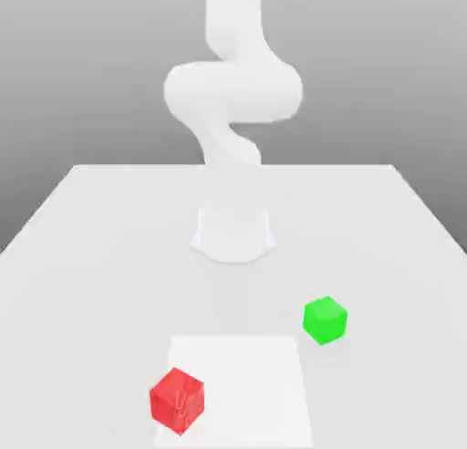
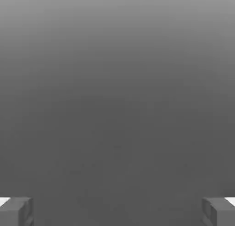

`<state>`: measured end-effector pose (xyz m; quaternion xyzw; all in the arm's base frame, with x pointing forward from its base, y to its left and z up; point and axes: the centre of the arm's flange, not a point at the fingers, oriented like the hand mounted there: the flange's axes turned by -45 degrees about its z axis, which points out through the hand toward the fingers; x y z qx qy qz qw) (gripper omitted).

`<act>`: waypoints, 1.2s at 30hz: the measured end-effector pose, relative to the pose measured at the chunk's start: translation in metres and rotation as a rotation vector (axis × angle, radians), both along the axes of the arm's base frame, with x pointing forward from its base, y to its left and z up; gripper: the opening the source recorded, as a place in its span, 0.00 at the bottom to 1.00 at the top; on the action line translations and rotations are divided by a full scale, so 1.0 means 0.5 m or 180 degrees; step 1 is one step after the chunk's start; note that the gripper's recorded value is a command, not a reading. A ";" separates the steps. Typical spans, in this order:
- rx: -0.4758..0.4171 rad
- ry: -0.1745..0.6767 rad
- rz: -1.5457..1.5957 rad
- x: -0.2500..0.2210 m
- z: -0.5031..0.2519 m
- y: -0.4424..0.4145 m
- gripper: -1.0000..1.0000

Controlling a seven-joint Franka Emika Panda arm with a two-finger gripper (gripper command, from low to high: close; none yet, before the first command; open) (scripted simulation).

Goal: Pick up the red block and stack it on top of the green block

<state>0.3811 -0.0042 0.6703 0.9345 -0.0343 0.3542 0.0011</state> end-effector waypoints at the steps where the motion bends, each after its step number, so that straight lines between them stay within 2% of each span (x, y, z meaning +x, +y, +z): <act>1: 0.0021 0.0104 -0.0072 0.027 -0.037 -0.005 0.50; 7: 0.0156 0.0673 -0.0485 0.145 -0.260 -0.043 0.50; 13: 0.0319 0.1225 -0.0888 0.199 -0.497 -0.087 0.50; 18: 0.0483 0.1680 -0.1232 0.195 -0.696 -0.121 0.50; 23: 0.0666 0.2134 -0.1555 0.152 -0.885 -0.138 0.50; 28: 0.0703 0.2220 -0.1615 0.143 -1.018 -0.139 0.50; 29: 0.0702 0.2222 -0.1615 0.141 -1.039 -0.138 0.00; 36: 0.0703 0.2218 -0.1616 0.141 -1.043 -0.138 0.00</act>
